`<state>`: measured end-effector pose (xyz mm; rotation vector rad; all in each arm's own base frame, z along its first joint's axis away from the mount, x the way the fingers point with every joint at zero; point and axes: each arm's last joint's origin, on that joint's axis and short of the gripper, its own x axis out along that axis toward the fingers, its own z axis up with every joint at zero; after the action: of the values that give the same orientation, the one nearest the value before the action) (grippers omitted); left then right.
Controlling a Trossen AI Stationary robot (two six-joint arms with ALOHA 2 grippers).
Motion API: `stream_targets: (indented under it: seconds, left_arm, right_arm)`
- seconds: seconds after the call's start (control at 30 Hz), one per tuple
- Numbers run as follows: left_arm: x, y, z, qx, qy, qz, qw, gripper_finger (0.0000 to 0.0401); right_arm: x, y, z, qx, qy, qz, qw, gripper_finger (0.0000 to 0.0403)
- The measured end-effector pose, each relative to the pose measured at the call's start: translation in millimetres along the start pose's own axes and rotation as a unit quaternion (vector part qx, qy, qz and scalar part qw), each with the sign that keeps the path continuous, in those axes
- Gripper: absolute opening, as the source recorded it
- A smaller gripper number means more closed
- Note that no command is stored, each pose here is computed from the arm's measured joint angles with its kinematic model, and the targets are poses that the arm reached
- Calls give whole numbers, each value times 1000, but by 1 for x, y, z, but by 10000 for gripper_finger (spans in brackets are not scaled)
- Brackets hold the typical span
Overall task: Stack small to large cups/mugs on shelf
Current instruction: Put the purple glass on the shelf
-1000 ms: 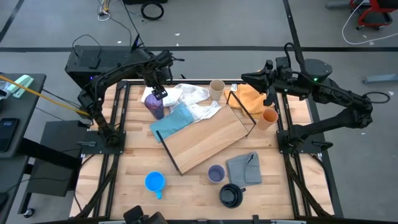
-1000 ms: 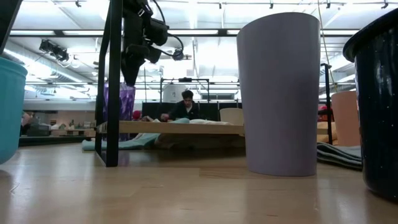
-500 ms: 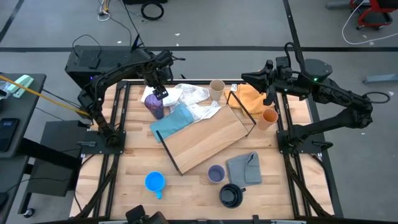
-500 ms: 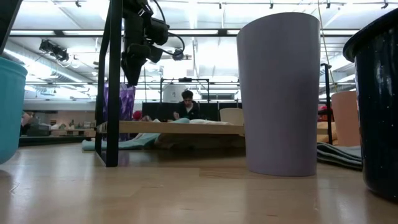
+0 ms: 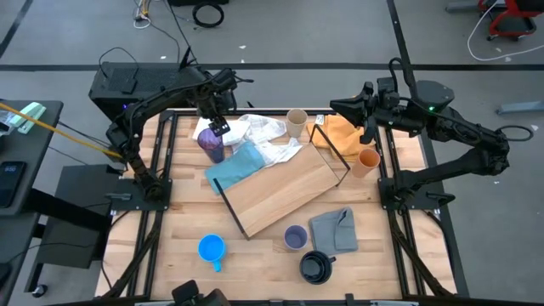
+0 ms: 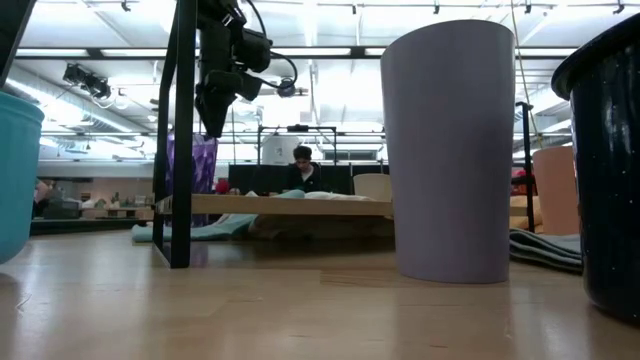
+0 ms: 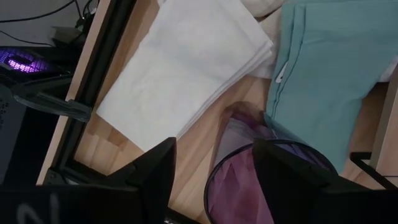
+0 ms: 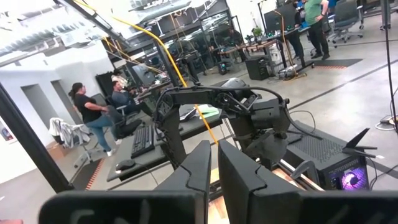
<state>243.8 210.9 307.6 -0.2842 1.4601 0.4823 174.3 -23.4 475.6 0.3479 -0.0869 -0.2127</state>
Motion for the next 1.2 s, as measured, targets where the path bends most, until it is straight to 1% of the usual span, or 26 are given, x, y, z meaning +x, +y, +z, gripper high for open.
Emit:
stream_targets:
  seconds: [0.43,0.63,0.77,0.93,1.2]
  left_arm:
    - [2,0,-1,0,9,-4,1000,222]
    - [16,-3,1,12,58,-27,998,217]
    - [22,-5,3,25,73,-35,996,216]
    - [22,-8,4,37,71,-42,996,219]
    - [22,-8,6,40,59,-53,996,209]
  right_arm:
    - [0,0,0,-2,-1,-2,1000,38]
    - [0,0,0,-4,-1,-2,1000,38]
    - [0,0,0,-5,0,-2,1000,38]
    - [0,0,0,-8,0,-2,1000,38]
    - [0,0,0,-15,0,-2,1000,38]
